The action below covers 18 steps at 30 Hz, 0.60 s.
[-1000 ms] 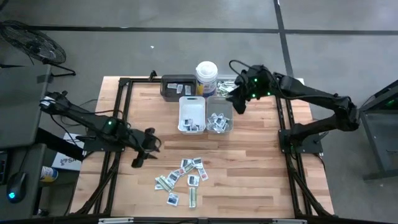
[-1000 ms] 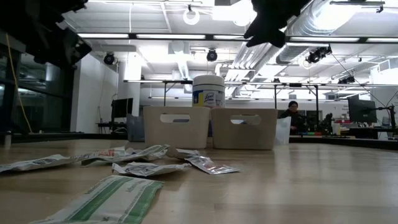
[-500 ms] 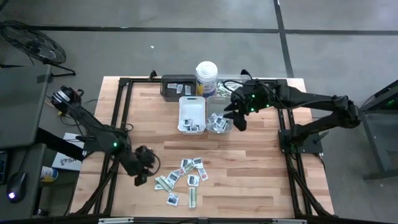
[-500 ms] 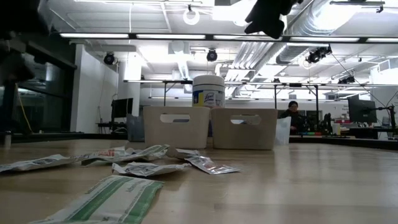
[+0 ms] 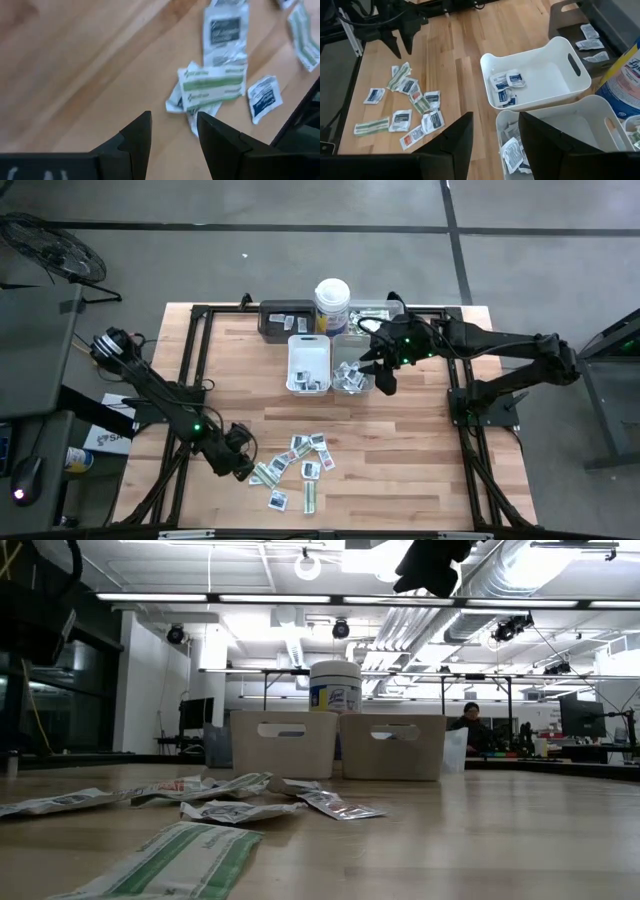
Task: Pick & Place First Aid Supplies
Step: Put the wipe into the gray bin
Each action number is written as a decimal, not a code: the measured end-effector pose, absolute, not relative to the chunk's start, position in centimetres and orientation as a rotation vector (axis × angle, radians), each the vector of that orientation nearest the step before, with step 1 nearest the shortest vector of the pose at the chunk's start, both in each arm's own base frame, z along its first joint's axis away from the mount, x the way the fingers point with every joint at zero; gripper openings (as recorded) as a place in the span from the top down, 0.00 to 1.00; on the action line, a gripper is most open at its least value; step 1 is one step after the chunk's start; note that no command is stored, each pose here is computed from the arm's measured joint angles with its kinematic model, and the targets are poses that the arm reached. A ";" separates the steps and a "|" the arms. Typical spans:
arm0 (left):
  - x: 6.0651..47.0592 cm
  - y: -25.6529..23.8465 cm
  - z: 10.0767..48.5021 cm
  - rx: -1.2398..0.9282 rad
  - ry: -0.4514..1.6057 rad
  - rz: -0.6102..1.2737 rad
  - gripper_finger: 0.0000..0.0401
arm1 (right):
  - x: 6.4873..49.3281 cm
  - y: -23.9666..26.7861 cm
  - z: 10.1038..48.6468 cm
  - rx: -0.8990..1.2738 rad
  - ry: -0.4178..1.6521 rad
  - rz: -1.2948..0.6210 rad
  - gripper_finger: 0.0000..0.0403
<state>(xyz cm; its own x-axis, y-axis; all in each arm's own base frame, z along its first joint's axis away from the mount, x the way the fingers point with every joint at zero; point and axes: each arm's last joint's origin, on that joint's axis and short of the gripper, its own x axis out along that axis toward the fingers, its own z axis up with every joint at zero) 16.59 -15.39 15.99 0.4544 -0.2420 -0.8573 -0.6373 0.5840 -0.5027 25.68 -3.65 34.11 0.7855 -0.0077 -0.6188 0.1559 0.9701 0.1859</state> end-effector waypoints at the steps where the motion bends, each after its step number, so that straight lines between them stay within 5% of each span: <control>1: 16.7 -15.5 15.8 -0.977 1.124 0.299 0.61 | 25.7 -3.7 34.1 0.233 0.663 -0.089 0.62; 18: 17.3 -16.2 13.8 -1.048 1.140 0.423 0.61 | 25.7 -3.6 34.1 0.236 0.663 -0.080 0.62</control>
<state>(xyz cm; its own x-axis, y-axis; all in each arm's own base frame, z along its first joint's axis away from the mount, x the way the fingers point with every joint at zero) 17.31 -16.15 13.80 0.4068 -0.2165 -0.8875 -0.7427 0.4873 -0.4593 25.69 -3.63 34.11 0.7863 0.0013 -0.6179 0.1486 0.9702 0.1911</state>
